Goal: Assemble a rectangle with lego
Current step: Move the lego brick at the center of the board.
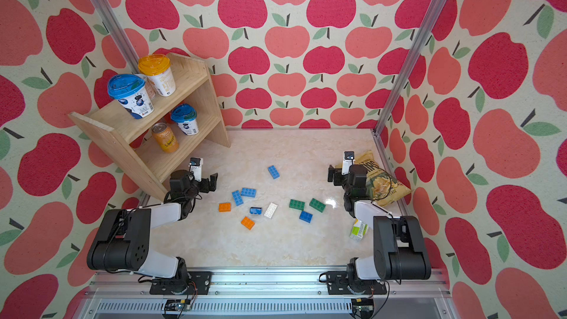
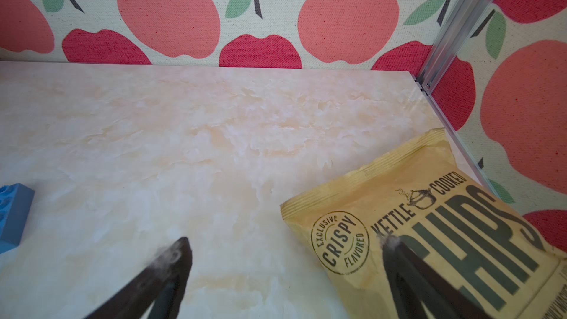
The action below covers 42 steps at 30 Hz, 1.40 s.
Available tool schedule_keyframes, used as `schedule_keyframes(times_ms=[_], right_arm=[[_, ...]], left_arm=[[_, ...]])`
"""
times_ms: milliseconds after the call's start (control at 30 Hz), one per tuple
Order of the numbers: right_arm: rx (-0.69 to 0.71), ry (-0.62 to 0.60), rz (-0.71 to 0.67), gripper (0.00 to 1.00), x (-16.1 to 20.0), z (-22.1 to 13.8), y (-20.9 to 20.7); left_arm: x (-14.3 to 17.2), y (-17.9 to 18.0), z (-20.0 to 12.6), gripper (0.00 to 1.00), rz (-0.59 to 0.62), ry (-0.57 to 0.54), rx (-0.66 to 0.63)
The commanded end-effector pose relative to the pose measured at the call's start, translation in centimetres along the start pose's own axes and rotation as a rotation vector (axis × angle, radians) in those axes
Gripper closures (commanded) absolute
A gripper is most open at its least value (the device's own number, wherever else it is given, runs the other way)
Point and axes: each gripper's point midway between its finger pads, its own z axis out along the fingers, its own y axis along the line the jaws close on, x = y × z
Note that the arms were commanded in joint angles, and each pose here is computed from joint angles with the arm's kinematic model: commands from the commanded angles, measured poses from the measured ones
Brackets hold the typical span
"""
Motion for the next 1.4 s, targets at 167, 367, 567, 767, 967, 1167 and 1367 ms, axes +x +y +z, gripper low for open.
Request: schedule_keyframes(times_ms=[167, 367, 567, 767, 967, 1167, 1367], right_arm=[[0.056, 0.136, -0.057, 0.0, 0.7, -3.4, 3.7], [-0.011, 0.365, -0.037, 0.0, 3.0, -7.1, 8.0], [0.058, 0.644, 0.071, 0.0, 7.6, -10.7, 8.0], [0.094, 0.782, 0.189, 0.14, 10.7, -13.5, 7.5], [0.102, 0.877, 0.298, 0.33, 14.1, -15.1, 6.8], [0.068, 0.925, 0.355, 0.42, 15.8, -14.8, 7.3], [0.064, 0.967, 0.363, 0.51, 17.0, -13.1, 7.3]], left_arm=[[-3.7, -3.8, -3.7, 0.03, 0.027, -0.029, -0.02], [-5.4, -7.5, -7.5, 0.03, -0.092, -0.069, 0.046], [-5.9, -7.8, -10.2, 0.03, -0.298, -0.075, 0.057], [-6.0, -8.5, -11.3, 0.03, -0.346, -0.018, 0.106], [-4.1, -10.3, -11.4, 0.03, -0.308, 0.103, 0.164], [-3.8, -10.8, -10.8, 0.03, -0.319, 0.105, 0.183], [-3.5, -11.2, -9.8, 0.02, -0.324, 0.126, 0.187]])
